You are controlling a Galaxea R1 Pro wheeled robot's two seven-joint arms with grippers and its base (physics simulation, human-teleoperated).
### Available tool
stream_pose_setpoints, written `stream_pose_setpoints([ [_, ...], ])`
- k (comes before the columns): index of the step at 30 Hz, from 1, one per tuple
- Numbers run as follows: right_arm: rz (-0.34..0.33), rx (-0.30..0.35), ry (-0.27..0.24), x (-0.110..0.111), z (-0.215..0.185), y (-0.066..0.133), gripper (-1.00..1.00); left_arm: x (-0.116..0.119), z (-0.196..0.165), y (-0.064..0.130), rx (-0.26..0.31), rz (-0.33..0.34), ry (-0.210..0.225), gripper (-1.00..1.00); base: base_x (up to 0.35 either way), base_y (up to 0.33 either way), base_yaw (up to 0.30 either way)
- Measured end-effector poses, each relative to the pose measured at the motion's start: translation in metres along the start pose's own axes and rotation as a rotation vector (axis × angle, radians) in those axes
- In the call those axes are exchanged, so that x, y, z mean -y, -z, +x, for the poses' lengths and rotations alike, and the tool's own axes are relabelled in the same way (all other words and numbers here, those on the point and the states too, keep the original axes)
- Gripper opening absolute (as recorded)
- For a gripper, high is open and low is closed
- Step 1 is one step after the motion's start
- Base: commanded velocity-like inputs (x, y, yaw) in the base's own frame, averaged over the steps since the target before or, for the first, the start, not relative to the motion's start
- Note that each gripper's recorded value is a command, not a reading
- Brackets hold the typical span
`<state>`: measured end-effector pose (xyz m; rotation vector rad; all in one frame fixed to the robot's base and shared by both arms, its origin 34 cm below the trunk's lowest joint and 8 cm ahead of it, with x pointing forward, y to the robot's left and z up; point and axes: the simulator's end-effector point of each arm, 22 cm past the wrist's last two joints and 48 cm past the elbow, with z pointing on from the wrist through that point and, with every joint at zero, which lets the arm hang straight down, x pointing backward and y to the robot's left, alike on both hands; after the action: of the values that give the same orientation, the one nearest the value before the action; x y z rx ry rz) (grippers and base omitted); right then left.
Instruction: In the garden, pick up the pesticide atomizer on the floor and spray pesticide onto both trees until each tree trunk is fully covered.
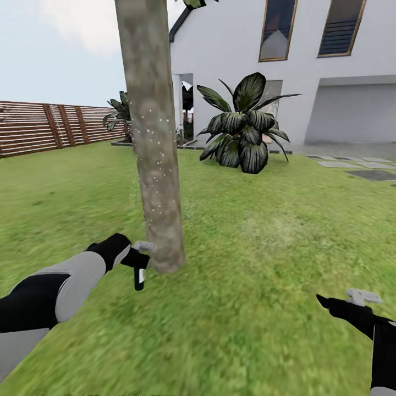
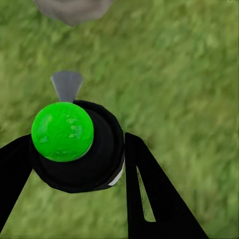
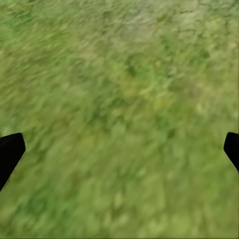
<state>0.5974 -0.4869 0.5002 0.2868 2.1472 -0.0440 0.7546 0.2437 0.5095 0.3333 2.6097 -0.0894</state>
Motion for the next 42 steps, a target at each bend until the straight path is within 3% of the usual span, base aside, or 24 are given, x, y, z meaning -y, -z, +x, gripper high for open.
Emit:
stream_pose_setpoints([
  [5,-0.001,0.0,0.001,-0.001,0.0,0.0,1.0,0.01,-0.004,-0.006,0.053,0.029,0.007,-1.0,0.0,-0.199,0.256],
  [8,-0.002,0.0,0.001,-0.001,0.0,0.0,1.0,0.029,-0.006,-0.016,0.121,0.093,0.068,-1.0,0.0,-0.313,0.226],
  [11,-0.003,0.001,0.001,-0.001,0.0,0.0,1.0,0.033,0.001,-0.021,0.127,0.108,0.09,-1.0,0.0,-0.321,0.08],
  [16,-0.004,0.002,0.001,-0.002,-0.001,0.0,1.0,0.034,-0.003,-0.021,0.155,0.112,0.089,-1.0,0.0,-0.322,0.013],
  [42,-0.006,-0.001,-0.002,-0.004,0.001,-0.001,1.0,0.034,-0.003,-0.021,0.159,0.112,0.091,-1.0,0.022,-0.321,0.21],
])
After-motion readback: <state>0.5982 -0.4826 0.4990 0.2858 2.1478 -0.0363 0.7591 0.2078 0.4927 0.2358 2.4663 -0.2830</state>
